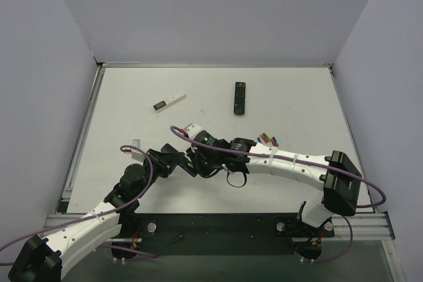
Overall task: Load the batteries into the remote control
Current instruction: Load the battery into the remote control.
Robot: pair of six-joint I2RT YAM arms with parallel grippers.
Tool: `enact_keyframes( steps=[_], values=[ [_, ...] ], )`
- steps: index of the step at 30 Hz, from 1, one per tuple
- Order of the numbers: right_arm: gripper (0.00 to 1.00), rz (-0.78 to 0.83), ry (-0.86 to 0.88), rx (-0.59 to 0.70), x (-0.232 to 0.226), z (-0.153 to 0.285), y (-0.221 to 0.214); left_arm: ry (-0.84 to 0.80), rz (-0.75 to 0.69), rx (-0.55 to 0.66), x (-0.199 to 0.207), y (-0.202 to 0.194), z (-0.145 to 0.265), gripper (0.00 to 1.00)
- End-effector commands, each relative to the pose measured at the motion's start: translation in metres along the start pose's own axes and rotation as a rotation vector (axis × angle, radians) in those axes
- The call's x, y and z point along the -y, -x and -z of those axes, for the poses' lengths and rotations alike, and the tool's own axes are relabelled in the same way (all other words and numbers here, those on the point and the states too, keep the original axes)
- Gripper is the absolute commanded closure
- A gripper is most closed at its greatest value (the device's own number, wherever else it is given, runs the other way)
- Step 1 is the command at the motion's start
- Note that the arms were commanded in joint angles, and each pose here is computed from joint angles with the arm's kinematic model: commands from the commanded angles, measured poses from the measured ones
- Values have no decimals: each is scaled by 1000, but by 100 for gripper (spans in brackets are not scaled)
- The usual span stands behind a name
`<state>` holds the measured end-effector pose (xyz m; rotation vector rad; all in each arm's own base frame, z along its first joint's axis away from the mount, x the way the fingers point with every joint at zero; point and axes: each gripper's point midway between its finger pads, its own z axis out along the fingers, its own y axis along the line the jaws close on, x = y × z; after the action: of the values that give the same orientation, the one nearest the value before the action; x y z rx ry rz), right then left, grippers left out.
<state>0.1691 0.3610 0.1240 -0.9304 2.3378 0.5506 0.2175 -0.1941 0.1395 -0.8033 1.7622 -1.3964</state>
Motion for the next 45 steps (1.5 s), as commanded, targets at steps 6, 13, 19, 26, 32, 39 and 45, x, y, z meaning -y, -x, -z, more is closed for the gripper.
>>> enact_keyframes(
  steps=[6, 13, 19, 26, 32, 39, 45],
  values=[
    [96, -50, -66, 83, 21, -12, 2, -328, 74, -48, 92, -2, 16, 100],
    [96, -53, -60, 155, 23, -12, 6, -345, 95, -47, 96, -1, 19, 100],
    [95, -46, -6, 234, 15, -12, 20, -358, 95, -52, 99, -1, 20, 100],
    [95, -35, -3, 170, 9, -23, 14, -379, 94, -52, 105, -1, 23, 100],
    [94, -62, -66, 74, 20, -33, -6, -399, 92, -39, 108, 1, 26, 100],
    [83, -82, -87, 57, 28, -32, -14, -392, 76, -9, 105, 6, 29, 100],
    [82, -77, -61, 62, 23, -31, -10, -381, 62, -11, 104, 6, 28, 100]
  ],
)
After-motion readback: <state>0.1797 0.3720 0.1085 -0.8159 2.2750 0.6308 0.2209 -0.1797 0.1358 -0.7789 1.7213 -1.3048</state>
